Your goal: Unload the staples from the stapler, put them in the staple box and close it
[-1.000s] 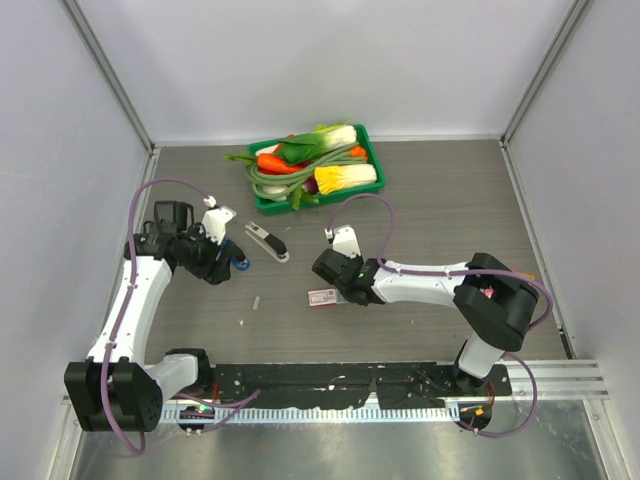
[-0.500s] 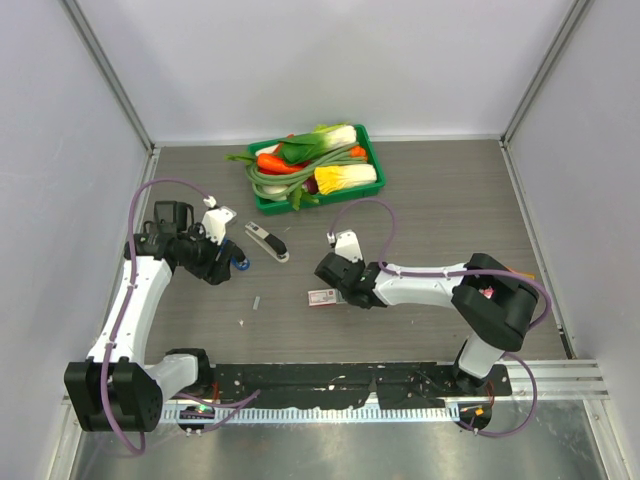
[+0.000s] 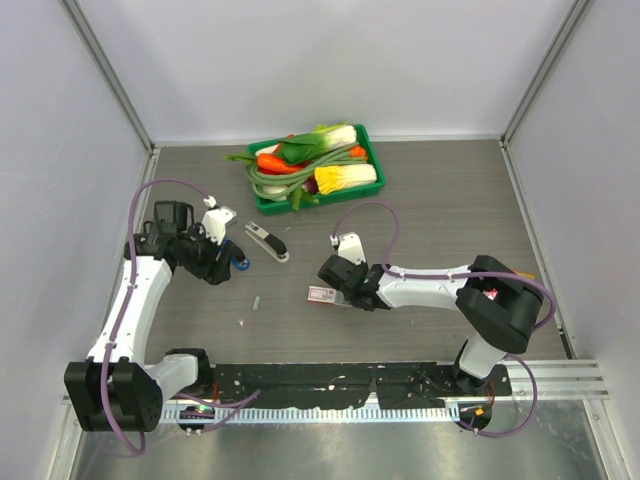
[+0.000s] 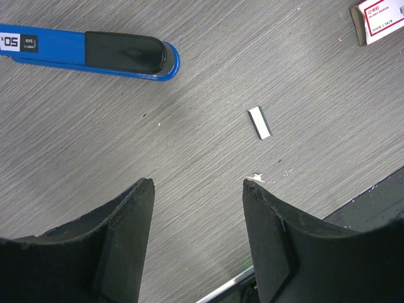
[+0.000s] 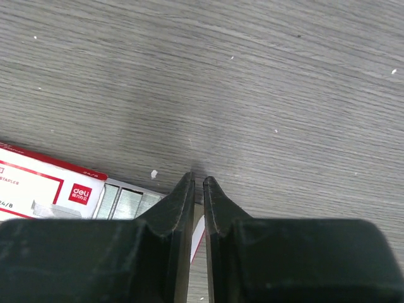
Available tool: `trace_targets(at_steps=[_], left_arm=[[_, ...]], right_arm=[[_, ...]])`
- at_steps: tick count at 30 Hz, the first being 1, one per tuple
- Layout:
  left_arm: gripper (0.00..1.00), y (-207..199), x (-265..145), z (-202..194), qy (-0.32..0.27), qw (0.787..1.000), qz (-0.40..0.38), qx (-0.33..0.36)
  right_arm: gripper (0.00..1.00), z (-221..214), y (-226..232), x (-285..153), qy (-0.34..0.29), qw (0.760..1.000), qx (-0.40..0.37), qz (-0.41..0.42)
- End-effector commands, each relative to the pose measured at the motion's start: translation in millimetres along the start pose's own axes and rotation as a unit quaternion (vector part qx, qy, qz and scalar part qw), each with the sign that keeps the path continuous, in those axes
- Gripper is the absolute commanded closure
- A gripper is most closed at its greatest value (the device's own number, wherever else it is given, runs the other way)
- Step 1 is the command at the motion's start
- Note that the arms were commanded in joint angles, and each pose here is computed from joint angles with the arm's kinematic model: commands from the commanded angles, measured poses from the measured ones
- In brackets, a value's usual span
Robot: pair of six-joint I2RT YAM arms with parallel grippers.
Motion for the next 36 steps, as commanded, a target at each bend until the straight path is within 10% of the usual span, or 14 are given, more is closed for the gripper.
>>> trace_targets(at_steps=[1,15,36], left_arm=[[0.38,-1,-2,4,-0.009,1.0,-0.003,0.008],[0.37,16,22,-15,0.026,0.998,0.047,0.026],[0.37,71,-10,8,-0.039,0.99,0.103,-0.086]], right_arm=[[0.82,32,-11,-20,-0.047,0.998,0.031,-0.012],[0.73,72,-2,-50,-0.088,0.992,0.071,0.048],[0.2,110,199,-57,-0.045,0.977,0.011,0.21]])
Point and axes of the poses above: each gripper's point midway between its finger pads, its own x axis out along the fingers, its own y axis along the line the jaws close on, z = x × y, the point moved 2 cm from there along -x, back along the fingers, and after that the axes turned 15 degrees about -x, right-handed, at the moved point
